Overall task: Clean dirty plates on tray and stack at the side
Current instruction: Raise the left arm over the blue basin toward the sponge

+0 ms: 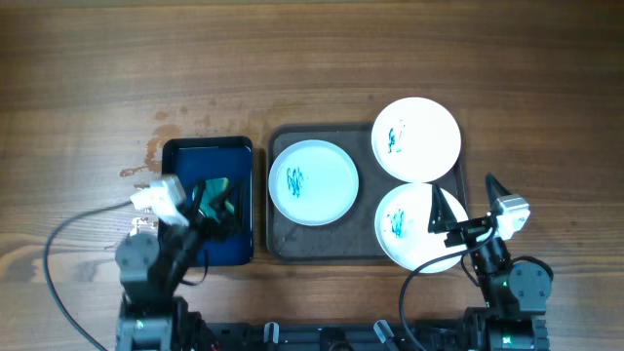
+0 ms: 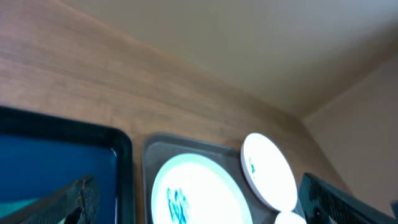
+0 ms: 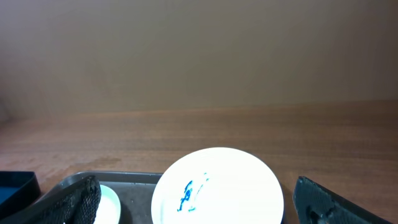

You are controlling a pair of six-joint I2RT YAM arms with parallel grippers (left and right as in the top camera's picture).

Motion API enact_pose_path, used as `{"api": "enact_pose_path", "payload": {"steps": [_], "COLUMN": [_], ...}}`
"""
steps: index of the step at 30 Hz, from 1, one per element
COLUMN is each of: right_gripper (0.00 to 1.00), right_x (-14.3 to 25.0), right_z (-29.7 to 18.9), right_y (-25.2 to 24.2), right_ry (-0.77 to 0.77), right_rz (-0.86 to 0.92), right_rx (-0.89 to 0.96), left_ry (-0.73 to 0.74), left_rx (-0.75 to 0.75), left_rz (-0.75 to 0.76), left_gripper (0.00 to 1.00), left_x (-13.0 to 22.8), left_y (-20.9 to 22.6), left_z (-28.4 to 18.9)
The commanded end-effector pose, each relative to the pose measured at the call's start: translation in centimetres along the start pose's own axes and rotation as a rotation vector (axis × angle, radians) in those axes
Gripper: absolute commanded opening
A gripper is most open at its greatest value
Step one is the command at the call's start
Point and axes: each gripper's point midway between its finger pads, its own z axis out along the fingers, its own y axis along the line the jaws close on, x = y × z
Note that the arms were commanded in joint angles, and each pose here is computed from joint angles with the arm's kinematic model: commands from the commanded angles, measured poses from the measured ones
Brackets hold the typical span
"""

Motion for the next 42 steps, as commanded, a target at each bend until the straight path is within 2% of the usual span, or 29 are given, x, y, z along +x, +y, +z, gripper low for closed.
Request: {"api": "enact_pose_path", "payload": {"steps": [1, 3, 6, 7, 10, 14, 30, 32, 33, 35, 38, 42], "right_gripper": [1.00, 1.00, 0.99, 1.00, 1.00, 1.00, 1.00, 1.00, 1.00, 1.00, 1.00, 1.00], "right_x": [0.0, 0.0, 0.0, 0.0, 0.0, 0.0, -0.2, -0.7, -1.2, -0.6, 1.3, 0.5], "right_z": [0.0, 0.0, 0.0, 0.0, 0.0, 0.0, 0.0, -0.1, -0.3, -0.8, -1.1, -0.5], "right_y": [0.2, 0.2, 0.2, 0.2, 0.2, 0.2, 0.2, 1.1, 3.0, 5.3, 6.3, 6.8], "right_ry": [-0.003, -0.003, -0.003, -0.003, -0.003, -0.003, -0.010, -0.024, -0.036, 0.009, 0.128, 0.221], "right_rz": [0.013, 0.013, 0.013, 0.013, 0.013, 0.013, 0.013, 0.075, 0.087, 0.130, 0.255, 0.319], "right_rx": [-0.007, -0.007, -0.007, -0.007, -0.007, -0.007, -0.008, -0.063, -0.169, -0.305, -0.362, -0.374], "left_ry": [0.118, 0.270, 0.492, 0.558, 0.670, 0.706, 0.685, 0.687, 0.694, 0.698, 0.707, 0.710], "left_rx": [-0.098, -0.175, -0.265, -0.337, -0.494, -0.527, -0.510, -0.510, -0.514, -0.516, -0.521, -0.522], "left_rz": [-0.073, -0.122, -0.092, -0.080, -0.020, 0.014, 0.014, 0.013, 0.012, 0.010, 0.008, 0.007], "left_gripper": [1.00, 1.00, 1.00, 1.00, 1.00, 1.00, 1.00, 1.00, 1.00, 1.00, 1.00, 1.00], "left_x": [-2.5, -2.5, -1.9, -1.6, -0.8, 0.6, 0.2, 0.3, 0.4, 0.5, 0.6, 0.7], "left_y": [0.0, 0.4, 0.7, 1.4, 3.0, 3.8, 3.6, 3.6, 3.6, 3.7, 3.7, 3.7], "left_z": [1.8, 3.2, 4.8, 5.1, 6.3, 7.7, 8.3, 8.3, 8.1, 8.0, 7.8, 7.8]}}
